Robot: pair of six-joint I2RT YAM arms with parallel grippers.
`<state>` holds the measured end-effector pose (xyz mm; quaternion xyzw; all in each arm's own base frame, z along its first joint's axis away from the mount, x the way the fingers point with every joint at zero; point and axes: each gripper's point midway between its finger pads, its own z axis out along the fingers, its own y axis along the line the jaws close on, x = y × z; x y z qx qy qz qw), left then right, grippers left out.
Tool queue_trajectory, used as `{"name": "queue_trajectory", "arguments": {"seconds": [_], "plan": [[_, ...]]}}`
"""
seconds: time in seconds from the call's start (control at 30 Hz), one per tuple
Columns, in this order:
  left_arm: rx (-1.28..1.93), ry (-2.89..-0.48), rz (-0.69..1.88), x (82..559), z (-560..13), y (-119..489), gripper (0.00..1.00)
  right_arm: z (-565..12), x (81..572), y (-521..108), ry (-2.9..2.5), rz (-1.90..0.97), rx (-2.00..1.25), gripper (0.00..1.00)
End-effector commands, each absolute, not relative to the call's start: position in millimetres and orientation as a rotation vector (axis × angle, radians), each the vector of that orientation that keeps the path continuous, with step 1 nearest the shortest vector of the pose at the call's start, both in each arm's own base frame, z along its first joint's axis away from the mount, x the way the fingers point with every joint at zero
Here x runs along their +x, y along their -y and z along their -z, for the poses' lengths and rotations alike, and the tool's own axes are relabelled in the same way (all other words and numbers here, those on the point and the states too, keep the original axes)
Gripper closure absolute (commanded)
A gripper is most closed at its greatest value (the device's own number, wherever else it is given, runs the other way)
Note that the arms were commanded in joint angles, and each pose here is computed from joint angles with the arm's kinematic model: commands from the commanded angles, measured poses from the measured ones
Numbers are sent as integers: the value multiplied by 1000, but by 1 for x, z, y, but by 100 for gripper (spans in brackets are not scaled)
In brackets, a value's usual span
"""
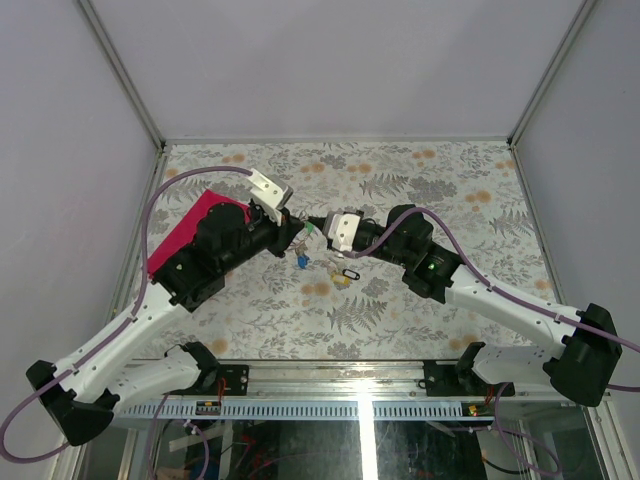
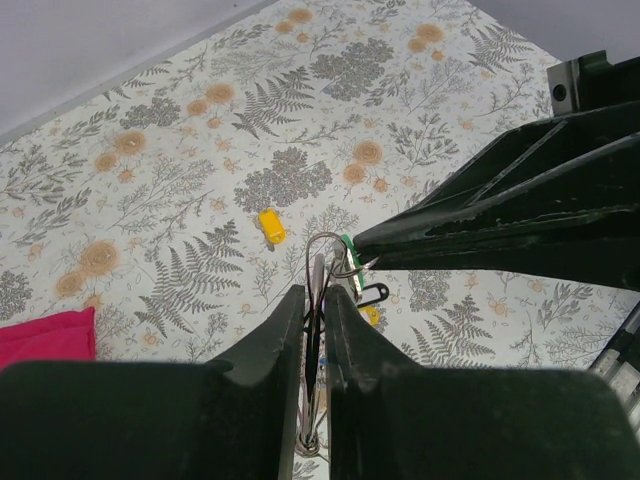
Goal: Put the keys on the keyring
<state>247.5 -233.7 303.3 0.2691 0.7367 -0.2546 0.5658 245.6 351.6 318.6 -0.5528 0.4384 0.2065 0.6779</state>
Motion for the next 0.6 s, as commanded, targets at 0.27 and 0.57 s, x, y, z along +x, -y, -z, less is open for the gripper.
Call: {"name": "queue_trajectory", "arguments": {"seconds": [0.27,0.57], "plan": [[667,-1706,636,245,-313,240,100,-377,248,-344,-900,-428,-1099,100],[690,-1698,648,241,-314,242,100,-368,255,-339,-934,-376,-1110,100]]}}
